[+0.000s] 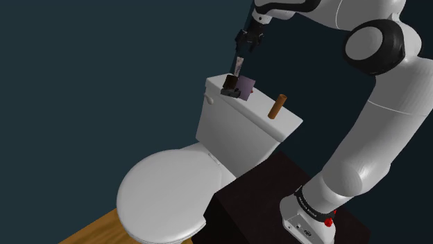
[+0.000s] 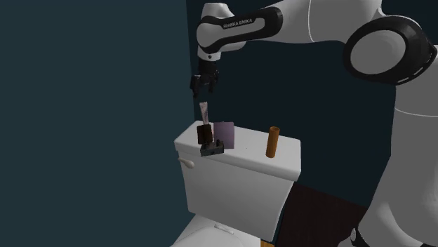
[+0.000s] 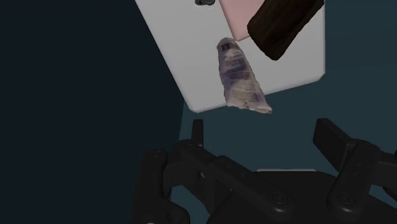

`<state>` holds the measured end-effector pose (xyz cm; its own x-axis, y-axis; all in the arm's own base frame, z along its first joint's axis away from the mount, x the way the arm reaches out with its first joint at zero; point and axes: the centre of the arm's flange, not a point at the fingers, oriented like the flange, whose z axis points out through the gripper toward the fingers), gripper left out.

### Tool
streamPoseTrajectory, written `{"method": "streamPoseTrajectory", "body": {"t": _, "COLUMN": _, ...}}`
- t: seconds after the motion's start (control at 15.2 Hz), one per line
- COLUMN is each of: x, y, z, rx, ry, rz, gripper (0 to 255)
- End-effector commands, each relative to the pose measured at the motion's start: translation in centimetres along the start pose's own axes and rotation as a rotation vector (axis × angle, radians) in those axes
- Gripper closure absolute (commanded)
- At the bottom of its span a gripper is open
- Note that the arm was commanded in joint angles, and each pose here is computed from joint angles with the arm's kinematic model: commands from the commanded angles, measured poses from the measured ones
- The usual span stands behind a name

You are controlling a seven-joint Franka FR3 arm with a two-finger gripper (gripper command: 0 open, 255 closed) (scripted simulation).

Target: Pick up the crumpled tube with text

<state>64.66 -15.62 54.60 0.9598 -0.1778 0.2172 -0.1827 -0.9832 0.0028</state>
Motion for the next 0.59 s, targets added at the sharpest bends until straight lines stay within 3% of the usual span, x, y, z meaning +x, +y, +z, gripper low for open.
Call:
{"method": "streamPoseTrajectory", "body": {"t": 0.0, "x": 0.6, "y": 0.0, "z": 0.8, "rx": 0.002, "ry": 0.004, "rz": 0.007, "gripper": 0}}
{"method": "streamPoseTrajectory", "body": {"t": 0.53, "x": -0.2, "y": 0.0, "z": 4.2, "rx": 0.002, "ry": 0.004, "rz": 0.007, "gripper": 0}}
